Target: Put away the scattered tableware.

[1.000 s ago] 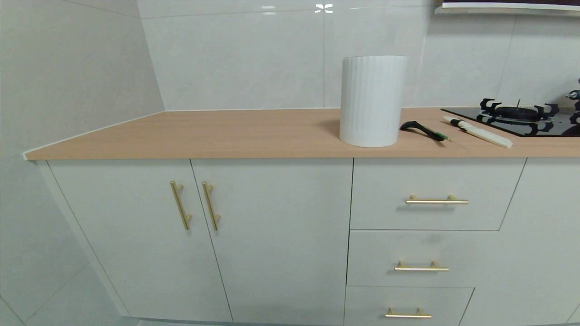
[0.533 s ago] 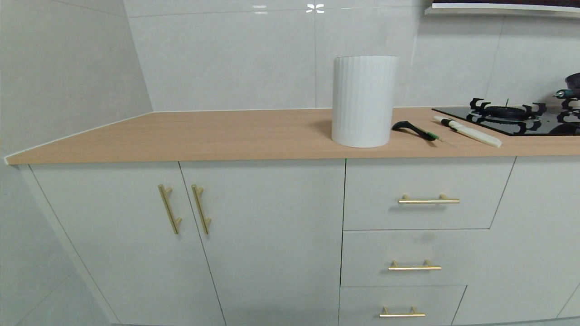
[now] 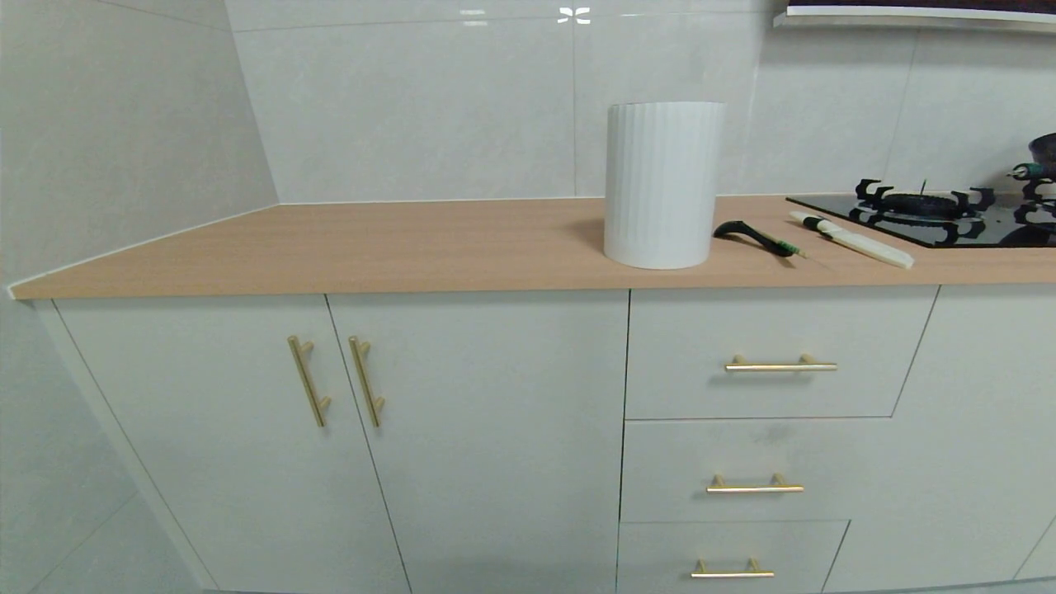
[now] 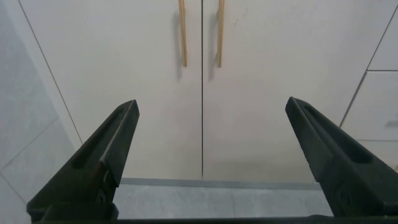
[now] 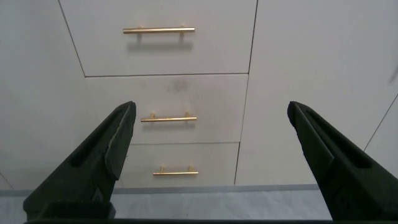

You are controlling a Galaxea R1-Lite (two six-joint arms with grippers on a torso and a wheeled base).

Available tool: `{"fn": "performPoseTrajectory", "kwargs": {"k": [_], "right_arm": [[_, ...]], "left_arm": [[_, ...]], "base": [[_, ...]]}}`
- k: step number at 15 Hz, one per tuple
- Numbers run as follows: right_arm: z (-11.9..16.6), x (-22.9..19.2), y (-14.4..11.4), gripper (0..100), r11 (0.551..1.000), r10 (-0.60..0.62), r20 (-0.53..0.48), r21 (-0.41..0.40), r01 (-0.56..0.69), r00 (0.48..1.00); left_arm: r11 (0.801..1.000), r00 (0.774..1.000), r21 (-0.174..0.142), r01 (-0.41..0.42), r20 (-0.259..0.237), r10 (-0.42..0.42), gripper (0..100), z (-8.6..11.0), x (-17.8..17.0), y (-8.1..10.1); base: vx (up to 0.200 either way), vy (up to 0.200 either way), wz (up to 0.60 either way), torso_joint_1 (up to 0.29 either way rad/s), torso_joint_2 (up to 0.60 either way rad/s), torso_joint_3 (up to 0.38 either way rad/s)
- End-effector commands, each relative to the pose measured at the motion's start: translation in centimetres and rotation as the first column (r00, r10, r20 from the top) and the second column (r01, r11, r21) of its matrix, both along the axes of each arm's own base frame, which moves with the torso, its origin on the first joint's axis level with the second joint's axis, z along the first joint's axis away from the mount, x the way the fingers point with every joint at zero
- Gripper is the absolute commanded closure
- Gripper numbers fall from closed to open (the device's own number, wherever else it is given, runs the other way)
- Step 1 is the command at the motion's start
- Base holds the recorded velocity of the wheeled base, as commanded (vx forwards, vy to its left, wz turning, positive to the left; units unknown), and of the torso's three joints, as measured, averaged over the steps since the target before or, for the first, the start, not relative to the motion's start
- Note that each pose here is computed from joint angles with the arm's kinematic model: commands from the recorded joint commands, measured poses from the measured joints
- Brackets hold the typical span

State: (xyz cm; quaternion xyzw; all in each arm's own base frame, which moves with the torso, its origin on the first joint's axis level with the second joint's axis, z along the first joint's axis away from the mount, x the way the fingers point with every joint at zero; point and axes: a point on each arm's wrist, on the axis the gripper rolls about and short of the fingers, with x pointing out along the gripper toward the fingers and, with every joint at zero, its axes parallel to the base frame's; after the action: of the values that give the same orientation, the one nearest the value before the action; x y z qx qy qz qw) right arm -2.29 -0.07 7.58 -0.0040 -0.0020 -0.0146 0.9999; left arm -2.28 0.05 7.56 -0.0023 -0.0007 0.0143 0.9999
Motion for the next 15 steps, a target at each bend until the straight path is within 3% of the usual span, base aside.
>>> {"fn": "performPoseTrajectory", "kwargs": {"k": [1, 4, 6, 8, 9, 12, 15], "right_arm": [[0.0, 0.0, 0.0, 0, 1.000, 0.000, 0.001, 0.000, 0.000, 1.000], [0.4, -0.1, 0.0, 0, 0.999, 0.012, 0.012, -0.041, -0.012, 1.000], [4.0, -0.8, 0.1, 0, 0.996, 0.084, 0.094, 0.004, -0.085, 0.992], [6.0, 1.0, 0.2, 0, 0.985, 0.168, -0.044, 0.041, -0.166, 0.985], [6.5, 3.1, 0.4, 0, 0.977, 0.212, -0.175, 0.062, -0.204, 0.961], [6.6, 8.9, 0.9, 0, 0.972, 0.233, -0.496, 0.090, -0.217, 0.837], [6.3, 14.6, 1.7, 0, 0.965, 0.248, -0.646, 0.100, -0.242, 0.722]], "left_arm": [[1.000, 1.000, 0.000, -0.001, 0.000, 0.001, 0, 0.0, 0.0, 0.0], [1.000, 1.000, 0.000, -0.001, 0.000, 0.001, 0, 0.0, 0.0, 0.0], [1.000, 1.000, 0.000, -0.001, 0.000, 0.001, 0, 0.0, 0.0, 0.0], [1.000, 1.000, 0.000, -0.001, 0.000, 0.001, 0, 0.0, 0.0, 0.0], [1.000, 1.000, 0.000, -0.001, 0.000, 0.001, 0, 0.0, 0.0, 0.0], [1.000, 1.000, -0.001, -0.001, 0.000, 0.001, 0, 0.0, 0.0, 0.0], [1.000, 1.000, 0.000, -0.001, 0.000, 0.001, 0, 0.0, 0.0, 0.0]], "base": [[0.000, 0.000, 0.00, 0.000, 0.00, 0.000], [0.000, 0.000, 0.00, 0.000, 0.00, 0.000], [0.000, 0.000, 0.00, 0.000, 0.00, 0.000], [0.000, 0.000, 0.00, 0.000, 0.00, 0.000], [0.000, 0.000, 0.00, 0.000, 0.00, 0.000], [0.000, 0.000, 0.00, 0.000, 0.00, 0.000], [0.000, 0.000, 0.00, 0.000, 0.00, 0.000]]}}
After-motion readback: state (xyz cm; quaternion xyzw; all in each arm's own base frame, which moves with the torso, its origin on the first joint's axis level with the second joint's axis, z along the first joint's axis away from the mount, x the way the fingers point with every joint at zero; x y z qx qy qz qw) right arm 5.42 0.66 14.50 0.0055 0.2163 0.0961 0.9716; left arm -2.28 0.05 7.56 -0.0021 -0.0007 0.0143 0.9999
